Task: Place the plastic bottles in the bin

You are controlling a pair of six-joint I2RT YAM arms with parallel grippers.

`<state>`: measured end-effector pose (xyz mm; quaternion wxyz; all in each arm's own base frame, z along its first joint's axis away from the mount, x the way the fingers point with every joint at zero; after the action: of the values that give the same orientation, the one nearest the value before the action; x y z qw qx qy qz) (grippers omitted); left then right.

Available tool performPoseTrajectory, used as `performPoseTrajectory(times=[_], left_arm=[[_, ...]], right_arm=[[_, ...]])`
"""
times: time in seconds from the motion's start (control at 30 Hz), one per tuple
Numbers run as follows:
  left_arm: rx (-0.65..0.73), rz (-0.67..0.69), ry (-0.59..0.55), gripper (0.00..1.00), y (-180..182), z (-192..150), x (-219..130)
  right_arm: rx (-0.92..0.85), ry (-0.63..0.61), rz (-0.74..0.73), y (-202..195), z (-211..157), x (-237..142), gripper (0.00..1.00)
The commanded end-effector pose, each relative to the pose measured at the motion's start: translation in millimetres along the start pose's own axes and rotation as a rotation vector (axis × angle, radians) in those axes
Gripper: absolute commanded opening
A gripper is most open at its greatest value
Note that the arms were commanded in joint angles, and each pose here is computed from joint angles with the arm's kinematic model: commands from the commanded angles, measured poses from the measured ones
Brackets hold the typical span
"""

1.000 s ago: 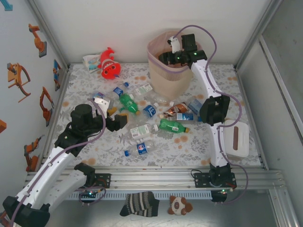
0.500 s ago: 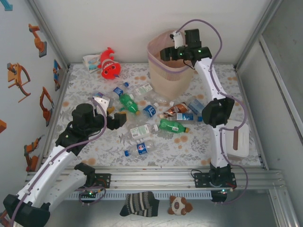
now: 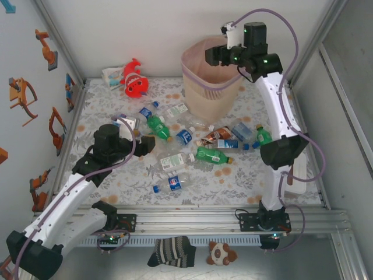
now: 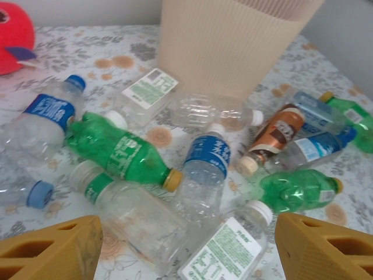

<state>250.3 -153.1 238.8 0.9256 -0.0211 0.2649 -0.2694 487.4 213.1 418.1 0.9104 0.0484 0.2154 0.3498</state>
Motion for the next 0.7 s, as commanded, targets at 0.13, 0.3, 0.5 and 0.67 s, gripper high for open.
performPoseTrajectory(times=[0.13,0.3,0.5,0.67], left_arm=[[-0.097,0.183,0.081,0.77,33.6,-1.7,7.2],[-0.187,0.264,0.138,0.77,55.7,-10.6,15.9],[-0.267,0.335,0.187,0.77,75.4,-22.9,25.9],[-0.329,0.421,0.236,0.77,95.9,-33.8,32.2]], right_arm=[[0.053,0.005,-0.05,10.8,-6.5,-42.3,0.68],[0.082,0.033,-0.097,14.3,-27.6,-65.8,0.67],[0.109,0.095,-0.15,16.8,-66.6,-90.4,0.67],[0.15,0.143,-0.199,15.1,-102.8,-105.4,0.66]])
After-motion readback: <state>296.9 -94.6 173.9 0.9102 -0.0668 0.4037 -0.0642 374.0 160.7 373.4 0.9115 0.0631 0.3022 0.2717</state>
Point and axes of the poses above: each hand's point on the last joint's axis, 136 mm out from that joint toward the fingers, its own x axis out along the fingers, its own y axis along the line the jaws close on, z = x × y, the point moved 2 cm from there along -x, back along the fingers, and after that the axes turned 3 degrees about x, right-handed, at the moved point
